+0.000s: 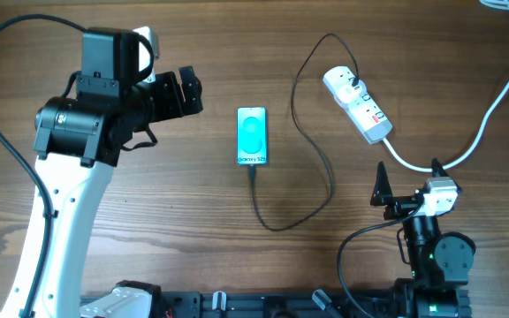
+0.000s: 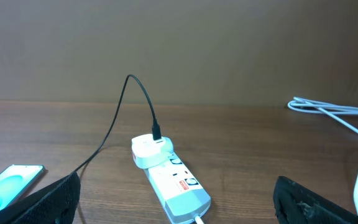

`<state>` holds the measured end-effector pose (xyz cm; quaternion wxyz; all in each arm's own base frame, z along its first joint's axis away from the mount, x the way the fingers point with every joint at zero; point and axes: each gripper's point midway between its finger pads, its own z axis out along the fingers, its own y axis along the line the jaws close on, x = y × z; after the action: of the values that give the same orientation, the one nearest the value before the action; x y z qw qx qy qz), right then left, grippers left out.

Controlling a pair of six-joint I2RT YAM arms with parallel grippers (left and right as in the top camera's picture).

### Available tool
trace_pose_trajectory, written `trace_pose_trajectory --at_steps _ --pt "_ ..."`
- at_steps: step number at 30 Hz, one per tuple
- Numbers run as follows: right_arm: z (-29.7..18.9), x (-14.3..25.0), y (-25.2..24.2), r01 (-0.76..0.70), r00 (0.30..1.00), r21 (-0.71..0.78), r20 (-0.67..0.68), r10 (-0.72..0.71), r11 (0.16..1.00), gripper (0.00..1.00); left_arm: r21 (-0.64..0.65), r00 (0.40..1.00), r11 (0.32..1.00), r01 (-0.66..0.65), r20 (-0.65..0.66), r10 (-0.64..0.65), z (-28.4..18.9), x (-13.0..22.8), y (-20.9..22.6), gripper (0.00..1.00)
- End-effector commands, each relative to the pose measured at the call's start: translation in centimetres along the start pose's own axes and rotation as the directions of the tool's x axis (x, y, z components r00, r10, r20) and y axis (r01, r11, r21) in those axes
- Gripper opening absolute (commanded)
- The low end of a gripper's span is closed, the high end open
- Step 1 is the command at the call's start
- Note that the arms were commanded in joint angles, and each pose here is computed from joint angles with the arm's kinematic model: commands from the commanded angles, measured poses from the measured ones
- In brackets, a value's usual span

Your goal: Plug charger to phone and switch on socket

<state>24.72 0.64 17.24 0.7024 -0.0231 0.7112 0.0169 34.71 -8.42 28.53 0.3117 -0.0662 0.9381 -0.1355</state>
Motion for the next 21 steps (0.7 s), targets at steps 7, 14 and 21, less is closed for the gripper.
trace_pose_trajectory --at_steps 7,14,21 --pt "-0.07 -0.36 -0.04 0.016 1.0 0.005 0.017 -0.016 1.0 1.0 -0.007 1.0 1.0 0.01 0.015 -0.01 -0.4 -0.1 0.1 1.0" --pt "-0.07 -0.36 -0.04 0.016 1.0 0.005 0.017 -0.016 1.0 1.0 -0.007 1.0 1.0 0.01 0.015 -0.01 -0.4 -0.1 0.1 1.0" --pt "-0.07 -0.36 -0.04 0.016 1.0 0.005 0.017 -0.016 1.0 1.0 -0.005 1.0 1.0 0.007 0.012 -0.007 -0.32 -0.03 -0.04 1.0"
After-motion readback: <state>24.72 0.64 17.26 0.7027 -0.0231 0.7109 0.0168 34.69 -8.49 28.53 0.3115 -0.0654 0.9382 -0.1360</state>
